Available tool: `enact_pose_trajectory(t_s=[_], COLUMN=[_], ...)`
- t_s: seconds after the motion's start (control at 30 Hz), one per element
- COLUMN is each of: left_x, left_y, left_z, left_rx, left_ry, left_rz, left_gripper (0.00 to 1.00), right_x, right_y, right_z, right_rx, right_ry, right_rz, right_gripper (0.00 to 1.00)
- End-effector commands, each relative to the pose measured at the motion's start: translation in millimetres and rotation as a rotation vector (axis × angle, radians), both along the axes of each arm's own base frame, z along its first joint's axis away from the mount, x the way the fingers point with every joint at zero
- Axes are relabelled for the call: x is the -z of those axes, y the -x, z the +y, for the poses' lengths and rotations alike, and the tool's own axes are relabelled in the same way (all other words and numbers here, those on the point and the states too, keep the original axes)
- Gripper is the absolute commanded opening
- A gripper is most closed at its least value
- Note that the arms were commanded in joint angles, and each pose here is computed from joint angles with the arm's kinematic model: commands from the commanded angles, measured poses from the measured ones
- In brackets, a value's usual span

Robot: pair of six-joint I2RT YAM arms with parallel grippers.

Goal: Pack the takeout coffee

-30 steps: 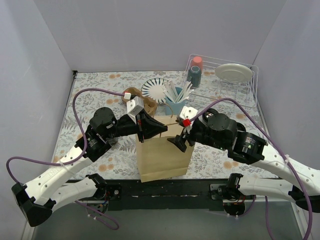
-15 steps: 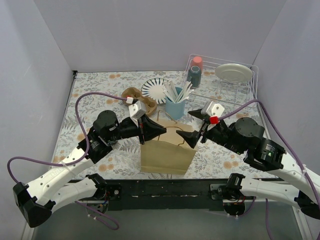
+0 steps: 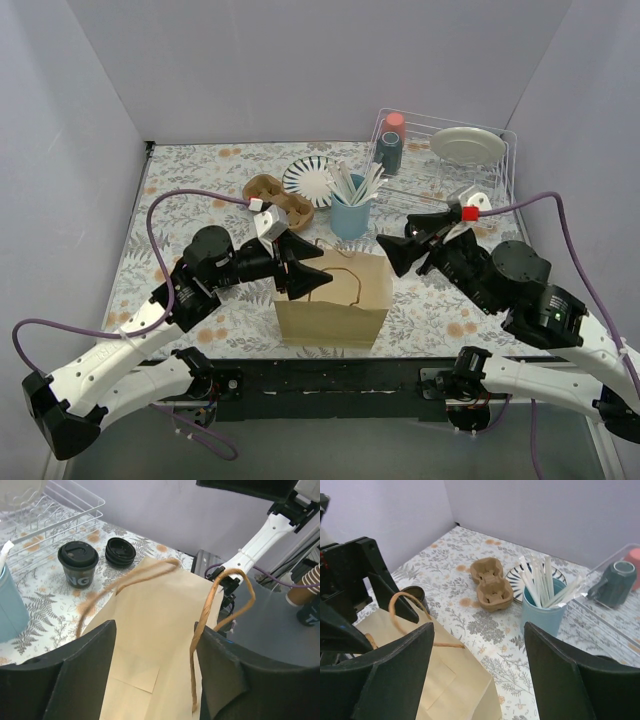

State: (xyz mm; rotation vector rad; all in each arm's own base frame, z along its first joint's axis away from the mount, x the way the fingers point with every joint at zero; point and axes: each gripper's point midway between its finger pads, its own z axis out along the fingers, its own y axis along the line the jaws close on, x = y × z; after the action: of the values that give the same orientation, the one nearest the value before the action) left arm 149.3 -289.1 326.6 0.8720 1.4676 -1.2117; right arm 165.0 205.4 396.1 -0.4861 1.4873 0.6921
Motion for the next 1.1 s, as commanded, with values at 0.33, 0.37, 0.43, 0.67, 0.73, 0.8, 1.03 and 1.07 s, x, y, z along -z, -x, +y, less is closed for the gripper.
enact_pose_trajectory(t_s=[0.33, 0.37, 0.43, 0.67, 0.73, 0.8, 1.03, 1.07], left_x=[-47.1, -44.5, -45.6, -17.4, -7.9, 3.7, 8.3, 9.9], left_y=[-20.1, -19.3, -19.4, -44.1, -46.5, -48.7, -49.2, -50.2], left_z=[33.2, 35.4, 38.6, 60.6, 63.7, 72.5, 95.9, 98.8], left_rx=[-0.269, -0.278, -0.294, -0.517, -0.550, -0.603, -0.711, -0.725], left_ry=[0.068, 0.058, 0.053, -0.045, -0.082, -0.116, -0.128, -0.141], left_rz=[0.132, 0.149, 0.161, 0.293, 0.329, 0.358, 0.377, 0.376], left_gripper=[0.70, 0.70, 0.70, 0.65, 0.63, 0.63, 0.64, 0.65], right_x=[91.1, 98.3, 107.0, 127.6, 129.6, 131.1, 117.1, 114.6], right_y=[-5.6, -4.6, -4.0, -9.8, -11.6, -13.4, -27.0, -30.3], right_z=[-4.3, -4.0, -3.4, 0.3, 6.1, 10.5, 5.3, 2.8], right_rx=[0.201, 0.200, 0.204, 0.236, 0.231, 0.228, 0.306, 0.329], right_ry=[0.125, 0.146, 0.169, 0.214, 0.218, 0.222, 0.176, 0.167], right_rz=[0.446, 0.459, 0.474, 0.488, 0.490, 0.492, 0.445, 0.432], right_gripper=[0.76, 0.76, 0.74, 0.55, 0.47, 0.34, 0.01, 0.01])
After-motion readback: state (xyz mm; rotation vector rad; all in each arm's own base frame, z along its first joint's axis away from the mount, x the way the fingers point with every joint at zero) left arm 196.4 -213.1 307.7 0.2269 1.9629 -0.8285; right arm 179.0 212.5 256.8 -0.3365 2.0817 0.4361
